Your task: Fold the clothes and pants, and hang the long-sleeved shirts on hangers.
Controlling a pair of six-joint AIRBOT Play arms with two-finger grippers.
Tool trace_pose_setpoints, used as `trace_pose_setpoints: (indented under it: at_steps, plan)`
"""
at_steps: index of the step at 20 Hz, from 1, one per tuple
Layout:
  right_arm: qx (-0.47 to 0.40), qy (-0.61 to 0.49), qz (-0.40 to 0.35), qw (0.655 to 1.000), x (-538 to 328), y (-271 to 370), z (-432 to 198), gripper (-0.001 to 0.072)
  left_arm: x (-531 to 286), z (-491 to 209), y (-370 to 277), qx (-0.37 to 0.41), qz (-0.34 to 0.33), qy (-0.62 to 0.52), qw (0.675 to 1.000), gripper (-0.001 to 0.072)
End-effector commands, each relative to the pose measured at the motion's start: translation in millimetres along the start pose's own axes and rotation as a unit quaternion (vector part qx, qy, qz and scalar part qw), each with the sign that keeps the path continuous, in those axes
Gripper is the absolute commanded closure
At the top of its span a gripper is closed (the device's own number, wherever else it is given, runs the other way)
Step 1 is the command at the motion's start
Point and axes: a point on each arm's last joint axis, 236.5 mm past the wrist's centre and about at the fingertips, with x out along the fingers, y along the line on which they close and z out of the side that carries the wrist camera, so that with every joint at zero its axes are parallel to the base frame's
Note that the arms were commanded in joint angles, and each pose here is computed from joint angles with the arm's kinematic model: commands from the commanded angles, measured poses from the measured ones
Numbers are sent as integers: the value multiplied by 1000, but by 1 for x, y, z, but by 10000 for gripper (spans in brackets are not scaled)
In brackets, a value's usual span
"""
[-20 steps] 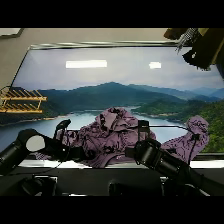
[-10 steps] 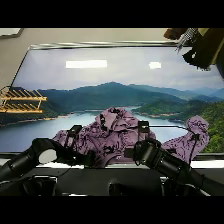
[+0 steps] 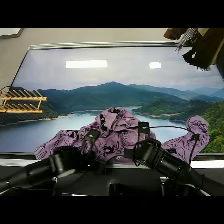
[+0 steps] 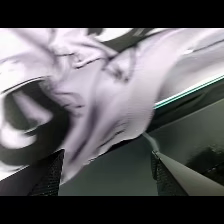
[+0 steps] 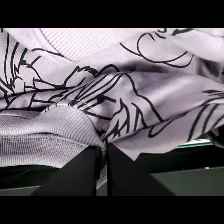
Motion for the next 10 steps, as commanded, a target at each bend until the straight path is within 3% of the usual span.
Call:
trace_pose_setpoints:
  at_steps: [1,10]
  plan:
    - [8,8,1,1000,0,1,-4,664,17,5,-21,42,28,-7,999,91]
    - [8,18,-20,1000,-1,-9,-9,664,43,18,0,25,102,-14,994,108]
